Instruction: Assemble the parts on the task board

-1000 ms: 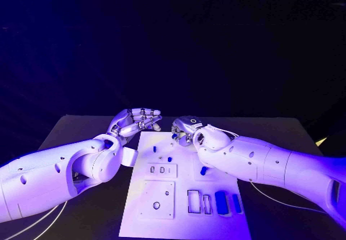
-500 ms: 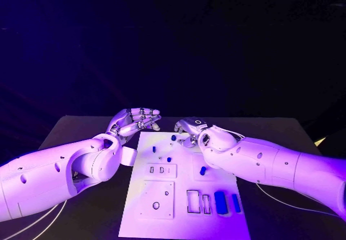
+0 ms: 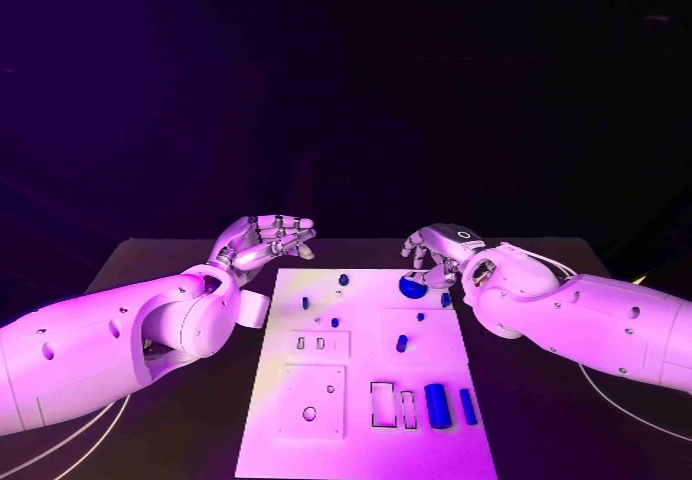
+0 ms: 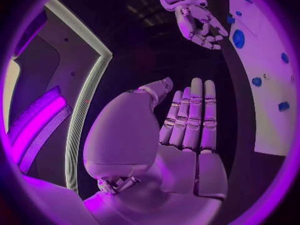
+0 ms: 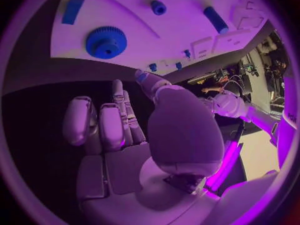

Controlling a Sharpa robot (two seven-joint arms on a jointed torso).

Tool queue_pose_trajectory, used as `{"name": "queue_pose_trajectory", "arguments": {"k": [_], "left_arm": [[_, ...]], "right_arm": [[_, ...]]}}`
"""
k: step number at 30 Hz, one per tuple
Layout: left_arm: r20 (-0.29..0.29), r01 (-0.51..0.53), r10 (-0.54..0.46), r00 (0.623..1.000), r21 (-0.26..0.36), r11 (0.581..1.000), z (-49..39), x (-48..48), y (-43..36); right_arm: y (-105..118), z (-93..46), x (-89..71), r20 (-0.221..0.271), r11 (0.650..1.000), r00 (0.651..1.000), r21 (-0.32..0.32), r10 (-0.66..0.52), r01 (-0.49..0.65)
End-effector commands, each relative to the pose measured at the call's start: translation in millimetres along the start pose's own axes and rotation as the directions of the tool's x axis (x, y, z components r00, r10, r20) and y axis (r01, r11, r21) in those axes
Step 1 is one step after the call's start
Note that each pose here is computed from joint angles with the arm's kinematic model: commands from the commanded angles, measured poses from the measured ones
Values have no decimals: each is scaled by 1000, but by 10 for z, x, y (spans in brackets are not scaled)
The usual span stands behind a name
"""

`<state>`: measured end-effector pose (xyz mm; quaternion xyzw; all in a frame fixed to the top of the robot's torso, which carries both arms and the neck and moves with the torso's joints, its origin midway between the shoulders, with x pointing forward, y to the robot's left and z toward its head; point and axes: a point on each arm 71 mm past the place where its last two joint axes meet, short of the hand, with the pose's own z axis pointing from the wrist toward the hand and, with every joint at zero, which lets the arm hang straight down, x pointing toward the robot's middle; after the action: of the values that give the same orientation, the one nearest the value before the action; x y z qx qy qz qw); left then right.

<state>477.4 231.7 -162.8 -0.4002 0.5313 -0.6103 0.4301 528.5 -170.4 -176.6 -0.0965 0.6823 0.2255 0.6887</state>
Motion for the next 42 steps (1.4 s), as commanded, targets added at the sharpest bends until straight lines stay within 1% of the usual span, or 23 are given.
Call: {"name": "queue_pose_trajectory", "arguments": {"k": [1, 3, 5, 8, 11, 13, 19, 26, 32, 42], "left_arm": [[-7, 7, -7, 1000, 16, 1000, 4, -43, -15], [9, -2, 1, 1000, 17, 1000, 8, -133, -6], [21, -9, 8, 1000, 17, 1000, 12, -196, 0], [49, -21, 20, 999, 20, 1000, 24, -316, -2], [68, -29, 27, 997, 22, 999, 35, -401, -6], [76, -31, 29, 997, 21, 999, 38, -435, -7], [85, -34, 32, 996, 18, 999, 49, -493, -2], [92, -37, 35, 995, 16, 999, 58, -532, 4], [93, -37, 36, 995, 15, 999, 64, -538, 8], [91, -37, 35, 995, 14, 999, 71, -529, 12]], "right_arm": [[-67, -23, -4, -41, 999, 999, 6, 36, -36], [-186, -43, -10, -70, 998, 996, 37, 50, -47], [-245, -51, -9, -87, 997, 995, 50, 55, -51], [-330, -47, -3, -110, 997, 992, 65, 58, -51], [-382, -31, 11, -128, 996, 990, 76, 59, -49], [-402, -20, 27, -140, 995, 988, 82, 60, -49], [-423, 23, 107, -173, 994, 982, 93, 74, -58], [-404, 61, 202, -190, 992, 977, 98, 92, -75], [-358, 81, 258, -195, 992, 975, 93, 105, -88], [-325, 104, 305, -210, 990, 971, 97, 116, -97]]}}
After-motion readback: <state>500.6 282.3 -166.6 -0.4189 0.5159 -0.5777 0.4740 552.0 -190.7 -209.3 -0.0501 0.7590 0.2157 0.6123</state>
